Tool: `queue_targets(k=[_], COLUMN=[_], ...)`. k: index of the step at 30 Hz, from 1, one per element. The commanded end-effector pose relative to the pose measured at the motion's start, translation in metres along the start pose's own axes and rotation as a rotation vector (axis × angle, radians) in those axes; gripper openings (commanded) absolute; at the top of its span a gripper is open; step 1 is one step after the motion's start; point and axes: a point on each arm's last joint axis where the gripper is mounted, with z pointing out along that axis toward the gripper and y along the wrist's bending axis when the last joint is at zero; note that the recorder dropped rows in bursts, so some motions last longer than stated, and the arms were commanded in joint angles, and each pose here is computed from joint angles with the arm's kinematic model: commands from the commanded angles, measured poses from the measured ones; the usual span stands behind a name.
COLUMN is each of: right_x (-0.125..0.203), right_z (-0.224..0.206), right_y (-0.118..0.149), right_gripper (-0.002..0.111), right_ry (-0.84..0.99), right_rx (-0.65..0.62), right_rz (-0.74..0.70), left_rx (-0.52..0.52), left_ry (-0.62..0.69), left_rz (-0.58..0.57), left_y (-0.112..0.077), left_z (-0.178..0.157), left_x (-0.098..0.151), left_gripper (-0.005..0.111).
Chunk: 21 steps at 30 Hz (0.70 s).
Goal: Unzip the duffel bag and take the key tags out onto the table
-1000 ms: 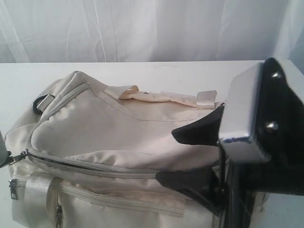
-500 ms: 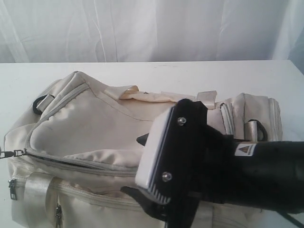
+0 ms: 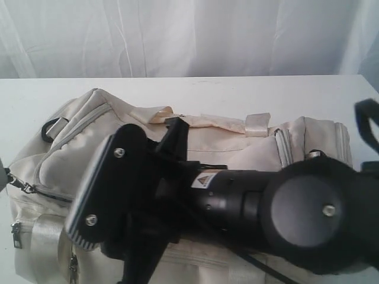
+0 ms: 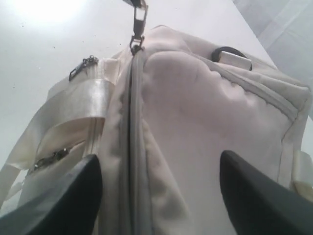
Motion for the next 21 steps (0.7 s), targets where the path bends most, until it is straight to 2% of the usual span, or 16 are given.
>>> queue_targets(k=[1,6,13,16,18,21], right_x=[-0.004,-0.008,-0.02,-0.021,-0.021,-0.02], right_z=[0.021,0.041,0.054,0.054,0.054,0.052], right_y=[0.001,0.006,0.018,0.017,0.018,0.022], right_gripper=[0.063,0.06,0.033,0.009,0.0,0.0], right_ry=[0.017,0.03,0.009,0.007,0.007,0.009], right_rx=[-0.01,-0.033,-0.043,-0.028,-0.038,-0.089], right_rz=[-0.008,-0.017,-0.049,-0.049,-0.049,-0.06], left_rx=[-0.015,-0.021,-0.023,-0.082,-0.122,-0.161], left_ry=[-0.01,-0.017,-0.051,-0.021,-0.011,-0.025], left_rz=[0.007,0.011,0.014,0.034,0.049,0.068], left_y=[0.0,0.001,0.001,0.007,0.01,0.014], left_z=[0.001,0.001,0.0,0.0,0.0,-0.001], left_x=[0.001,0.001,-0.002,0.0,0.001,0.0], left_gripper=[0.0,0.0,0.0,0.0,0.0,0.0])
